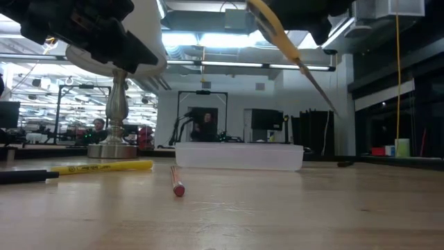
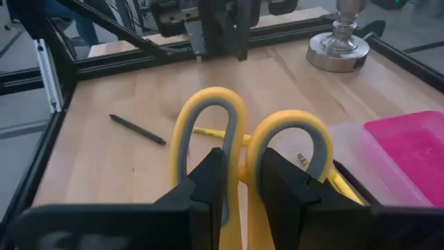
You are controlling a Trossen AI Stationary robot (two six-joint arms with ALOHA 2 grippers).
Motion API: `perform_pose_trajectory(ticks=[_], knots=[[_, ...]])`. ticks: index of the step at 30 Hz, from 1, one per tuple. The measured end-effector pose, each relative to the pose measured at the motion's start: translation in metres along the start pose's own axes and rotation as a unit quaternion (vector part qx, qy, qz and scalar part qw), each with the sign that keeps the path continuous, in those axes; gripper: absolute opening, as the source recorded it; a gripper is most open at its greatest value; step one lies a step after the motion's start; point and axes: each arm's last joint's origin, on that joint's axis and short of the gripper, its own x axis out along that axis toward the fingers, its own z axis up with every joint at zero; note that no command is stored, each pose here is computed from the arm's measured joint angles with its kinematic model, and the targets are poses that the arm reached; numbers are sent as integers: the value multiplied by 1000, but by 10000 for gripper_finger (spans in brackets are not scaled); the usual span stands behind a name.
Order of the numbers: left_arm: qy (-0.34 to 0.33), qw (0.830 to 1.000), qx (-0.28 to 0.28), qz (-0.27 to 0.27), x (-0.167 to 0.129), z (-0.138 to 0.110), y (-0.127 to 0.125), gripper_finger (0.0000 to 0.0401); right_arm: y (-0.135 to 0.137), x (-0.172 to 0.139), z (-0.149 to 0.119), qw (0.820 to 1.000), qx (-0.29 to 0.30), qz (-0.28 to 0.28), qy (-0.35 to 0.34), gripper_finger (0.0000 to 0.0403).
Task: Pick & place school supplies into a supply box
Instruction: Put the yellow scissor into the pink supply box
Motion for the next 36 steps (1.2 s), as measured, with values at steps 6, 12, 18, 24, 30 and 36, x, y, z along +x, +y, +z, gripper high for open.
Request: perform_pose_trajectory(ticks=[6,12,18,24,30,36], knots=[[0,1000,0,7,0,0,0,6,-12,8,8,1000,-10,-17,-16,79],[0,1000,0,7,0,0,0,6,-21,14,41,999,-31,9,-23,79],[0,1000,0,7,0,0,0,6,-36,16,79,997,-64,17,-28,79],[0,1000,0,6,0,0,0,6,-62,25,91,998,-49,31,-24,79],[0,1000,0,6,0,0,0,6,-82,50,85,998,-43,36,23,79],[1,1000,0,6,0,0,0,6,-99,81,76,993,-30,-4,117,79]])
